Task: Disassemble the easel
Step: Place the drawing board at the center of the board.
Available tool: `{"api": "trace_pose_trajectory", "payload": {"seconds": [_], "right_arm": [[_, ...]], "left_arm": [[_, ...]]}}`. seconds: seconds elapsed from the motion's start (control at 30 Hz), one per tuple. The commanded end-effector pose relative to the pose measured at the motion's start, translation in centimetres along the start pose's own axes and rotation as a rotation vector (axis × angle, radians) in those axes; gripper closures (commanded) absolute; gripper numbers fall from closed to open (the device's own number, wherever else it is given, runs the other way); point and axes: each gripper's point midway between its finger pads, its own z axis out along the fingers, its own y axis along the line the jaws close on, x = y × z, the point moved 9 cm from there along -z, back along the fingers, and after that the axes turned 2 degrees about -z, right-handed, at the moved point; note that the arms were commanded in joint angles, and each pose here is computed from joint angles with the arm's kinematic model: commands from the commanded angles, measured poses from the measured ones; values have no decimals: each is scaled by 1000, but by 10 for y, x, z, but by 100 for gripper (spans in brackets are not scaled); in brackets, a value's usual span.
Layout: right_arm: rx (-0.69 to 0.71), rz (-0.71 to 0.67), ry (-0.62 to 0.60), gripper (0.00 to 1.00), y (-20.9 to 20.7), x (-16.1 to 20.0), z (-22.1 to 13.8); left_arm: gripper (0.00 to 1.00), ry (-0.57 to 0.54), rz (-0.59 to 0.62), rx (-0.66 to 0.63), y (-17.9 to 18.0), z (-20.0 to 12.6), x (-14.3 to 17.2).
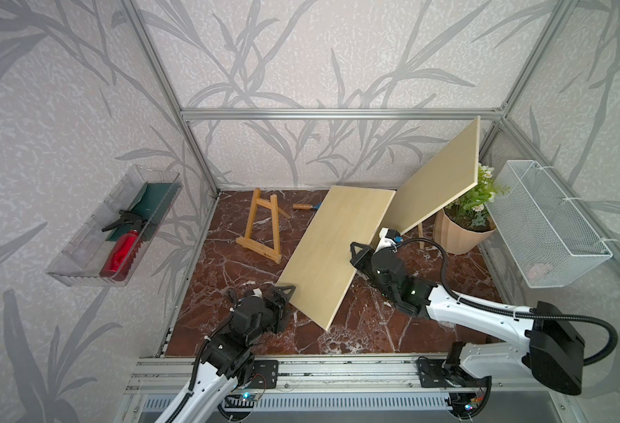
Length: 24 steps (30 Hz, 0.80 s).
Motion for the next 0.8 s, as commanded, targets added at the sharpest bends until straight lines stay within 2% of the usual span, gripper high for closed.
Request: {"api": "trace_pose_trajectory", "payload": {"seconds": [0.0, 0.27, 0.37, 0.63, 0.77], "right_arm": [[-202, 154, -168, 100, 45, -34, -9], [-191, 199, -119, 100, 37, -24, -3], [-182, 215, -99, 100, 31, -20, -2], [-146, 244, -57, 100, 8, -12, -3], [-148, 256, -38, 100, 2, -9, -3]], "left_arm": [[11, 36, -39, 41, -4, 6, 3], [16, 42, -69, 198, -6, 21, 0], [20, 24, -78, 193, -9, 22, -1], [34, -7, -77, 261, -13, 20, -4], [42, -17, -65, 369, -26, 12, -3]]}}
